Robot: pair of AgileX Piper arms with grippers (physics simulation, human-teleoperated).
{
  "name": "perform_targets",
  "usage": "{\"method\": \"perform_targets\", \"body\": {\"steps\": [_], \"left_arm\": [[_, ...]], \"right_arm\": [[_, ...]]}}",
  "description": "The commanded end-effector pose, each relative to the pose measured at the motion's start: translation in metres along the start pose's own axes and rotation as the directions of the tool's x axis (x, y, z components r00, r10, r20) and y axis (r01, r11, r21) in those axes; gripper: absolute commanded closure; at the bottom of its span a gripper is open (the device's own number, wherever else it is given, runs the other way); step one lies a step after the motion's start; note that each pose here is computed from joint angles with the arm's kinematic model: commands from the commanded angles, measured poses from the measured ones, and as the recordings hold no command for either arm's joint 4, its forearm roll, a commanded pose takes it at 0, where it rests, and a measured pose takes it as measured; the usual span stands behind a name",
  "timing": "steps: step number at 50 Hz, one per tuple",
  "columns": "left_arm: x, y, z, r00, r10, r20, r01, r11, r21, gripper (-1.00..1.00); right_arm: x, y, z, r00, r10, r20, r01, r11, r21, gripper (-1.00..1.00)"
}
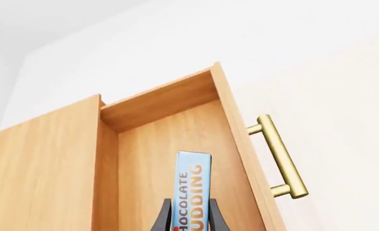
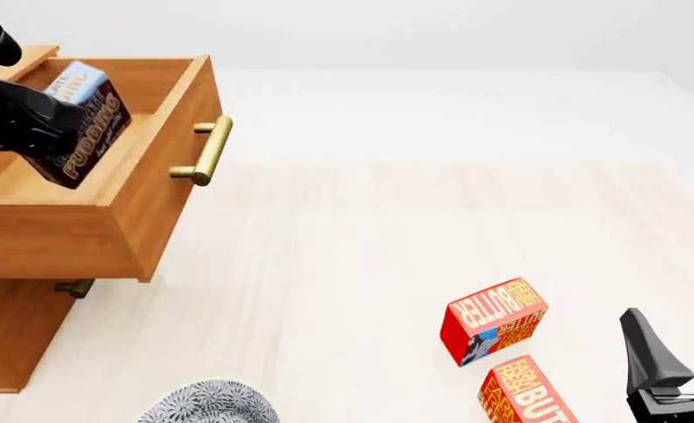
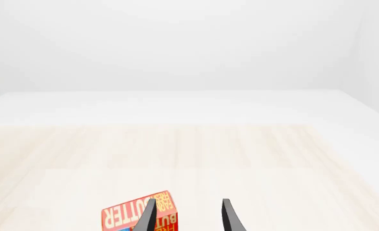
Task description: Put the chocolate pudding in the top drawer of the cabinet and close it.
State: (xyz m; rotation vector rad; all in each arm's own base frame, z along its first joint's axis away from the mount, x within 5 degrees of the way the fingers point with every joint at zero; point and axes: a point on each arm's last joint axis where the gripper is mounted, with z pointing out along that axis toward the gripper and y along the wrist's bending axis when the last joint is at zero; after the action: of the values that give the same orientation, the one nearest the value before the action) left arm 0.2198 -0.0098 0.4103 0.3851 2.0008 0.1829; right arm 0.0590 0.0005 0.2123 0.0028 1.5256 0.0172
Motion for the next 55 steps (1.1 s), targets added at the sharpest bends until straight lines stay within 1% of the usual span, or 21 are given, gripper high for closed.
{"method": "perform_targets", "body": {"steps": [1,8,15,19,21,25,29,30,35,36,37,40,45,47,50,55], "left_arm": [[0.004,0.004,0.013,1.0,-0.012,-0.024,0.011,1.0,-0.012,1.0],[0.009,0.005,0.014,0.999,-0.015,-0.034,0.014,1.0,-0.019,1.0],[0.017,-0.001,0.02,0.999,-0.025,-0.046,0.025,1.0,-0.003,1.0],[0.015,-0.004,0.021,0.998,-0.039,-0.05,0.039,0.999,0.009,1.0],[0.017,-0.004,0.021,0.998,-0.026,-0.052,0.026,1.0,0.009,1.0],[0.014,-0.004,0.02,0.998,-0.036,-0.049,0.037,0.999,0.01,1.0],[0.007,-0.001,0.017,0.997,-0.068,-0.04,0.069,0.998,0.007,1.0],[0.008,-0.002,0.018,0.997,-0.06,-0.041,0.061,0.998,0.011,-1.0],[0.007,-0.002,0.018,0.997,-0.064,-0.04,0.065,0.998,0.01,-1.0],[0.008,0.003,0.016,0.997,-0.066,-0.039,0.066,0.998,-0.009,-1.0],[0.004,0.001,0.015,0.997,-0.077,-0.032,0.077,0.997,-0.002,-1.0],[0.002,0.003,0.013,0.996,-0.078,-0.033,0.078,0.997,-0.003,-1.0],[-0.009,0.007,-0.005,0.998,-0.059,0.002,0.059,0.998,-0.014,-1.0],[-0.015,0.01,-0.015,0.998,-0.061,0.023,0.061,0.998,-0.026,-1.0],[-0.021,0.008,-0.03,0.998,-0.045,0.047,0.045,0.999,-0.016,-1.0],[-0.02,0.004,-0.036,0.998,-0.015,0.057,0.015,1.0,-0.005,-1.0]], "right_arm": [[0.0,0.0,0.0,1.0,-0.004,0.007,0.004,1.0,0.002,-1.0],[0.0,0.0,0.0,1.0,-0.004,0.007,0.004,1.0,0.002,-1.0],[0.0,0.0,0.0,1.0,-0.004,0.007,0.004,1.0,0.002,-1.0],[0.0,0.0,0.0,1.0,-0.004,0.007,0.004,1.0,0.002,-1.0],[0.0,0.0,0.0,1.0,-0.004,0.007,0.004,1.0,0.002,-1.0],[0.0,0.0,0.0,1.0,-0.004,0.007,0.004,1.0,0.002,-1.0],[0.0,0.0,0.0,1.0,-0.004,0.007,0.004,1.0,0.002,-1.0],[0.0,0.0,0.0,1.0,-0.004,0.007,0.004,1.0,0.002,-1.0],[0.0,0.0,0.0,1.0,-0.004,0.007,0.004,1.0,0.002,-1.0],[0.0,0.0,0.0,1.0,-0.004,0.007,0.004,1.0,0.002,-1.0],[0.0,0.0,0.0,1.0,-0.004,0.007,0.004,1.0,0.002,-1.0],[0.0,0.0,0.0,1.0,-0.004,0.007,0.004,1.0,0.003,-1.0],[0.0,0.0,0.0,1.0,-0.005,0.008,0.005,1.0,0.002,-1.0],[0.0,0.0,0.0,1.0,-0.004,0.007,0.004,1.0,0.002,-1.0],[0.0,0.0,0.0,1.0,-0.004,0.007,0.004,1.0,0.002,-1.0],[0.0,0.0,0.0,1.0,-0.004,0.007,0.004,1.0,0.002,-1.0]]}}
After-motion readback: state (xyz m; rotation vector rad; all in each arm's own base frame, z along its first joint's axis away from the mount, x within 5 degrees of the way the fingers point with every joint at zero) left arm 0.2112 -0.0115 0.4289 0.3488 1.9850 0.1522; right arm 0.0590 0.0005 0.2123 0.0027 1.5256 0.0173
